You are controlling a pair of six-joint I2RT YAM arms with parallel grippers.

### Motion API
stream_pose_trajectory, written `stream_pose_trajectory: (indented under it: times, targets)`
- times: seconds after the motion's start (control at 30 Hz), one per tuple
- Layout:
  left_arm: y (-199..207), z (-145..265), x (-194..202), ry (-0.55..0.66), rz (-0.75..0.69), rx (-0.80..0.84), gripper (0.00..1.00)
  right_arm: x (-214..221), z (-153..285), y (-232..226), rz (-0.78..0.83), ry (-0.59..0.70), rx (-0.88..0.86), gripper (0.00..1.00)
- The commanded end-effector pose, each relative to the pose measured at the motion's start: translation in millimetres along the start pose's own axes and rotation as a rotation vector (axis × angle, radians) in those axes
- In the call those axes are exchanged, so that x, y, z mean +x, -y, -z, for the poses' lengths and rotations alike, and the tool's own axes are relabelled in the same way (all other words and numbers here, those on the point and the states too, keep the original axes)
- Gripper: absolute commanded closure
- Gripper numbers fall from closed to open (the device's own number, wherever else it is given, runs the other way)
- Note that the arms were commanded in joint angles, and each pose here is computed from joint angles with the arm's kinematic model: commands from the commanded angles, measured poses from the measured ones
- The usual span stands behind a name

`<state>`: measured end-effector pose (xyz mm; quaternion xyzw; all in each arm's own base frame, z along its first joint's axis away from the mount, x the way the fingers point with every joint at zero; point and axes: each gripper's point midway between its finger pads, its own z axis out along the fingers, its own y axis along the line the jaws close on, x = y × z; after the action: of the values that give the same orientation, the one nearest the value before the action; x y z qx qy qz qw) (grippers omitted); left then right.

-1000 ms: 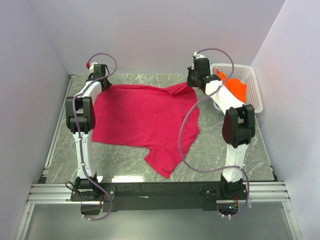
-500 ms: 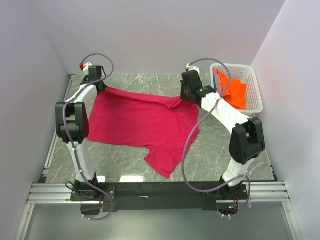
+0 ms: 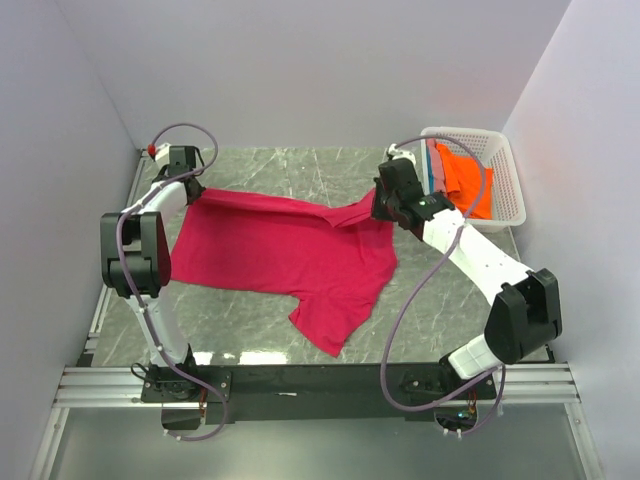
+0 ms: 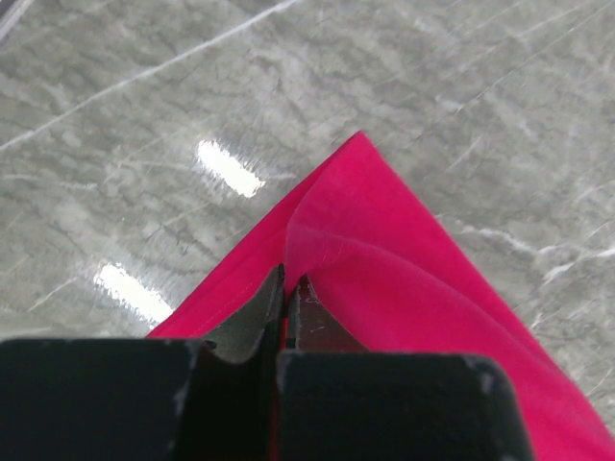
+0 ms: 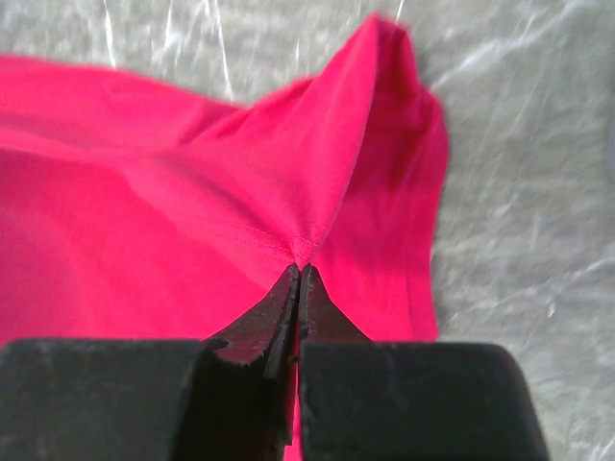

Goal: Fold and stack the t-shirts
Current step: Flatten the tshirt out

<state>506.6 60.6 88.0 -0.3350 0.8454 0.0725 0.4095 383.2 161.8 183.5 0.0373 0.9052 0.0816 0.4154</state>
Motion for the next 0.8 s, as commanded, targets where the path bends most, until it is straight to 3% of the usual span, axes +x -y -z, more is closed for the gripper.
stream_pose_trajectory:
  times: [0.0, 0.17, 0.27, 0.47, 0.77]
  targets:
    - [2, 19, -18, 0.04, 0.042, 0.02, 1.0, 13, 7, -7, -0.028, -0.019, -0.027, 1.0]
    - [-2, 16, -5, -0.005, 0.044, 0.003, 0.99, 53, 2, -6, -0.058, -0.074, 0.006, 1.0]
    - [-2, 14, 0, -0.02, 0.041, 0.005, 1.0, 55, 1, -1, -0.085, -0.053, 0.03, 1.0]
    - [-4, 44, -35, 0.062, 0.092, -0.005, 1.0, 2, 33, 9, -0.116, 0.132, 0.076, 1.0]
    - [-7, 216, -170, 0.429, 0.261, 0.217, 0.99, -114, 167, 22, -0.135, 0.54, 0.012, 1.0]
